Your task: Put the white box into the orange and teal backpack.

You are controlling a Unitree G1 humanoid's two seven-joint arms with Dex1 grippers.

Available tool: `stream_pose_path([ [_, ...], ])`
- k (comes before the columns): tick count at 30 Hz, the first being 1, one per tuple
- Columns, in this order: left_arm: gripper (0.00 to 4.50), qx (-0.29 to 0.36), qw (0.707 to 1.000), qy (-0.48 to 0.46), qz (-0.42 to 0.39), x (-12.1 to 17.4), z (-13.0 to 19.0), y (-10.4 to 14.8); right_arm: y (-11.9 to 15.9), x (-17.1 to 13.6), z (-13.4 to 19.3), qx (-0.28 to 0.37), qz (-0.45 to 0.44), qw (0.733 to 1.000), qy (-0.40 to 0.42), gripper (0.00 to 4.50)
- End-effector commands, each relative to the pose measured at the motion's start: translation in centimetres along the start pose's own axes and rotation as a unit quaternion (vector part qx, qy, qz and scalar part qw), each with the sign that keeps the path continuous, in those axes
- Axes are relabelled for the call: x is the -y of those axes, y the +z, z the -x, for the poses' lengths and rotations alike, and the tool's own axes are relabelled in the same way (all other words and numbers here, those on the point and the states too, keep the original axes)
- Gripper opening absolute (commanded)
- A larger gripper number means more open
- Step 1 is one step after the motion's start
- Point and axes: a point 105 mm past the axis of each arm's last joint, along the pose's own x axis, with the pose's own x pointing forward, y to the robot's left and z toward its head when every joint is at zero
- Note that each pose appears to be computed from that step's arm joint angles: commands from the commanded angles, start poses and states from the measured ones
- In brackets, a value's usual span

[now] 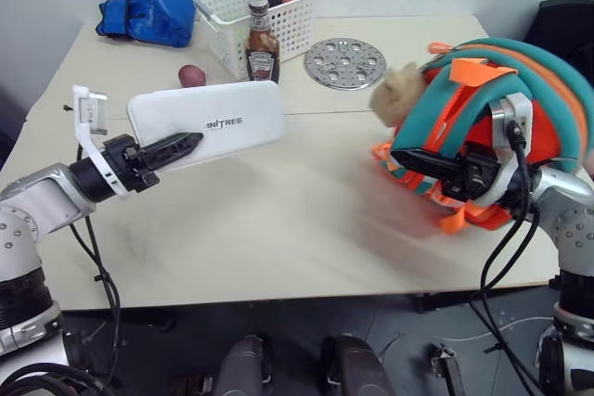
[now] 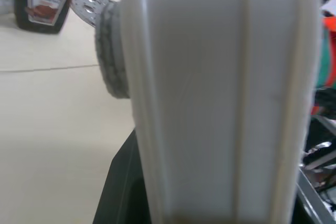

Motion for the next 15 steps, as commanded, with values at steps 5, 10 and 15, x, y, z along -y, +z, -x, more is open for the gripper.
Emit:
stream_pose_path([
  [5, 1.32, 0.024, 0.996, -0.029, -0.084, 1.4, 1.5, 3.1, 1.9, -6.9, -0.5, -0.063, -0.005, 0.967, 0.248, 0.00],
  [10, 1.32, 0.023, 0.989, -0.099, -0.107, 4.0, 2.2, 3.5, 1.1, -7.2, -0.3, -0.104, -0.022, 0.952, 0.287, 0.00],
  [15, 1.32, 0.030, 0.978, -0.166, -0.126, 6.6, 1.5, 4.1, -0.7, -6.2, 0.2, -0.137, -0.041, 0.947, 0.288, 0.00],
])
